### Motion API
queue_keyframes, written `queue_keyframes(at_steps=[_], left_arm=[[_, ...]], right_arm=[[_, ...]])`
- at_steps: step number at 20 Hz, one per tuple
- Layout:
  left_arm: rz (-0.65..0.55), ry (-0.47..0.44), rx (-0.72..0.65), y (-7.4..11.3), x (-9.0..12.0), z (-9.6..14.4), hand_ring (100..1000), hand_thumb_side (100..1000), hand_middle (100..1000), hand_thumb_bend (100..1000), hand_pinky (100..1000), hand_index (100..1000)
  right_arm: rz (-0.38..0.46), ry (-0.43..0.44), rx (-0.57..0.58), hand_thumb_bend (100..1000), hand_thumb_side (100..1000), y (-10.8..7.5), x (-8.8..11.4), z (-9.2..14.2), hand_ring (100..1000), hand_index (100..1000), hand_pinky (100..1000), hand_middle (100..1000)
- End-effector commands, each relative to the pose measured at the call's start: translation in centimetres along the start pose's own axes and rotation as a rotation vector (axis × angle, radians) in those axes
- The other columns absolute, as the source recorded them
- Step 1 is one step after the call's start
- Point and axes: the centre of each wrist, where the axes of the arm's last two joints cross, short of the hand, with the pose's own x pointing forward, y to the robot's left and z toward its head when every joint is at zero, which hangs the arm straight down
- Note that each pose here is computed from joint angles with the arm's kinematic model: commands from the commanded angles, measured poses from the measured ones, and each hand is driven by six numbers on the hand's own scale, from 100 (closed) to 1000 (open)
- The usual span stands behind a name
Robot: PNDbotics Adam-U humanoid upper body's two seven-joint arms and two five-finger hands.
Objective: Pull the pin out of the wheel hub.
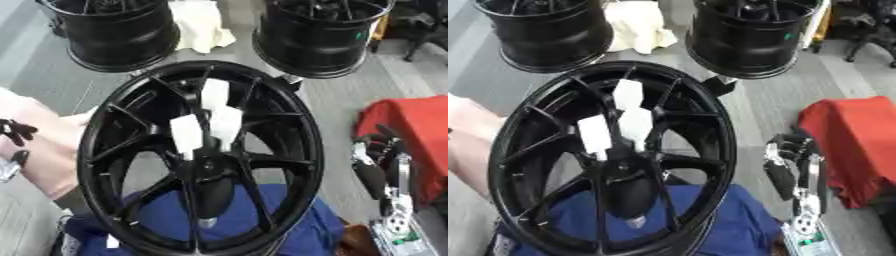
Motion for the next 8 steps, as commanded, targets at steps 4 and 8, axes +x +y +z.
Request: queue_keyframes(at_steps=[4,8], left_arm=[[0.272,-0.1,-0.012,0.1,3.3,0.6,595,705,614,100,751,861],[0.371,-0.067,0.0,-0.2,4.1,0.9,585,740,603,100,747,860]], right_arm=[[-0.014,-0.02,-0.018,100,328,-0.1,0.6,-0.5,667,828,659,650],[-0.023,-0.02,-0.011,100,329,0.2,0.7,-0.4,667,829,659,650]])
